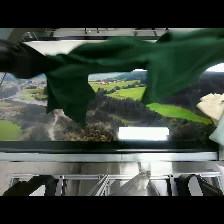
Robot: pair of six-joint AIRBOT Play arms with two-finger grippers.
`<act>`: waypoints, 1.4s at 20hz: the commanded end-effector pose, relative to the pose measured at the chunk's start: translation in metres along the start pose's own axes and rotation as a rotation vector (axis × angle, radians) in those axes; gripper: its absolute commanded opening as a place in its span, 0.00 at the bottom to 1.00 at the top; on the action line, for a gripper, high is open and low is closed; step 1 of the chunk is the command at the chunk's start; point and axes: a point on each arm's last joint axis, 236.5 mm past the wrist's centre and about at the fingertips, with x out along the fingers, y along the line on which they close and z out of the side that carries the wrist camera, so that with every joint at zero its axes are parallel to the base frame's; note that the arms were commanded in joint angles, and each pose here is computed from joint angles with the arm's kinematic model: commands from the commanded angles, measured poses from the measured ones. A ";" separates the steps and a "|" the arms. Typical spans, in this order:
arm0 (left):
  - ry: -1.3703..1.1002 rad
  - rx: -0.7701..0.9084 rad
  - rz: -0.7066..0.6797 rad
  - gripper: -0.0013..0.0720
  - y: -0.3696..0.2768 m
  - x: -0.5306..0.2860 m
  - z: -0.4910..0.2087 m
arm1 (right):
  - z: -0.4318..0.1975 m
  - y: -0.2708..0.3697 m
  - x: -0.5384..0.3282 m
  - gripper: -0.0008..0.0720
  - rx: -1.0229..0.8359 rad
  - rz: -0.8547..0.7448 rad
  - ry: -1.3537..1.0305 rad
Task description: Fold the shirts.
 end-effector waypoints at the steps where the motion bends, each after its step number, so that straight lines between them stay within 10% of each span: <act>1: 0.140 -0.144 -0.005 0.05 0.040 0.061 -0.054 | -0.080 -0.075 0.027 0.04 0.173 -0.112 0.154; 4: 0.248 -0.220 -0.025 0.07 0.077 0.130 -0.097 | -0.161 -0.173 0.038 0.04 0.367 -0.314 0.205; 6: 0.305 -0.261 -0.023 0.79 0.099 0.162 -0.118 | -0.195 -0.235 0.029 0.04 0.409 -0.469 0.211; 7: 0.329 -0.290 -0.026 0.99 0.109 0.170 -0.125 | -0.206 -0.262 0.022 0.04 0.422 -0.540 0.223; 17: 0.163 -0.702 -0.204 1.00 0.160 0.193 -0.116 | -0.220 -0.335 -0.024 0.04 0.532 -0.649 0.250; 28: 0.352 -0.598 -0.365 0.97 0.158 0.231 -0.112 | -0.248 -0.336 -0.022 0.04 0.539 -0.649 0.347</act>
